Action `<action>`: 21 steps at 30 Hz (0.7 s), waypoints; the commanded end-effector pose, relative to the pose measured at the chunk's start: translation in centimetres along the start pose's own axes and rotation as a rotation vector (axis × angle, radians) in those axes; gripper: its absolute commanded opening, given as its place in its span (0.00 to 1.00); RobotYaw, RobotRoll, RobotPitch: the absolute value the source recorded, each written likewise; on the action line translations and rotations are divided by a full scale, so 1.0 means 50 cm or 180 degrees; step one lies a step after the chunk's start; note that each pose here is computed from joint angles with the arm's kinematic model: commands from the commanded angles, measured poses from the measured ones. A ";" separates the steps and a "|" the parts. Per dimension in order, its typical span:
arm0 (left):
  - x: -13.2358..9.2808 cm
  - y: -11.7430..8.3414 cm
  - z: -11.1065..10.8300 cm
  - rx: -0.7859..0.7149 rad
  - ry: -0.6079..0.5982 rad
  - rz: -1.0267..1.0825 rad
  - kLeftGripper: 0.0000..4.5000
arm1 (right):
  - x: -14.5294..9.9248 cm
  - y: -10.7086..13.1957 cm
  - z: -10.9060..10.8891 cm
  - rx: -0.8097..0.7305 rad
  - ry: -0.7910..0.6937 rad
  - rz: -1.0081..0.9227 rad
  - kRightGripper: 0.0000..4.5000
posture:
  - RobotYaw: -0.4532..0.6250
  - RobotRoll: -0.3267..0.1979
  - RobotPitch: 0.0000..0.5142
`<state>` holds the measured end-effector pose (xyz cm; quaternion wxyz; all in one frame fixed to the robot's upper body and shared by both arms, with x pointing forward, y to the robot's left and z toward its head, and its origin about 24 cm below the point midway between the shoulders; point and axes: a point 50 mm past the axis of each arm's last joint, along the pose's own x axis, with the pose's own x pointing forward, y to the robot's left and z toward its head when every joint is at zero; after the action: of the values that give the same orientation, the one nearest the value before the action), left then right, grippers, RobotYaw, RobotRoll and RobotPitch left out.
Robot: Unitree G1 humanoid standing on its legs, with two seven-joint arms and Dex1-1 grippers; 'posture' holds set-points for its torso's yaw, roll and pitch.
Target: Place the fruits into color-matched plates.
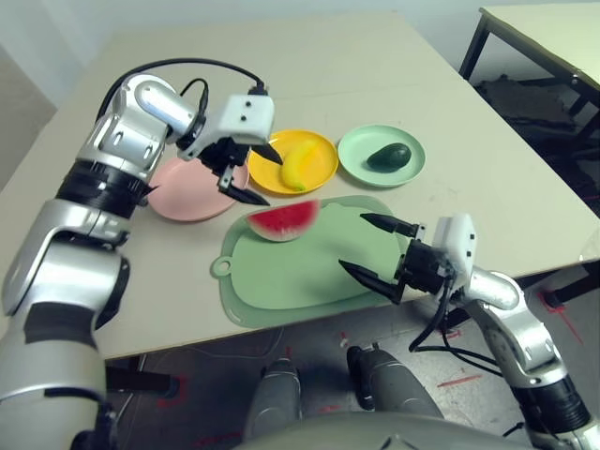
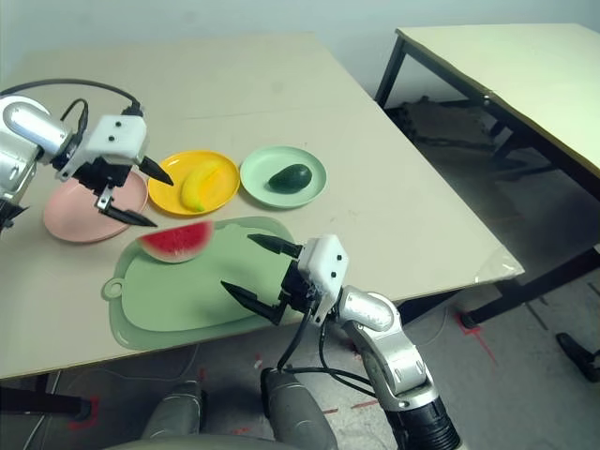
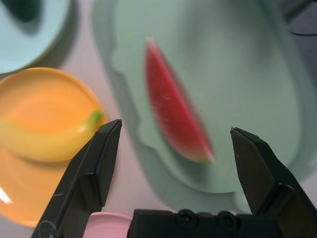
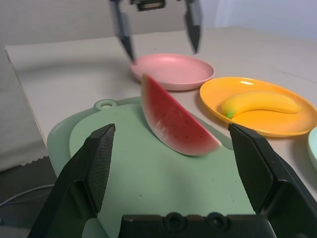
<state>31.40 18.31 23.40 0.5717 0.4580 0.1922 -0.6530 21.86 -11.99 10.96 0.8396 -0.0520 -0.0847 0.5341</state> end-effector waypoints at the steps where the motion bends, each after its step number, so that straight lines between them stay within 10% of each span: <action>1: 0.024 -0.007 0.006 0.0103 0.0039 -0.0155 0.99 | 0.002 0.005 -0.001 -0.0026 0.0012 0.0025 1.00 | 0.32 0.62 0.20; 21: 0.146 -0.022 -0.042 -0.0148 0.0259 -0.0319 0.99 | -0.002 0.007 -0.001 -0.0076 0.0054 -0.0012 1.00 | 0.29 0.62 0.17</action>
<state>31.68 15.80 16.60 0.5434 0.4582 0.2441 -0.6597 21.76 -11.96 10.71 0.8427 -0.0575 -0.0805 0.5293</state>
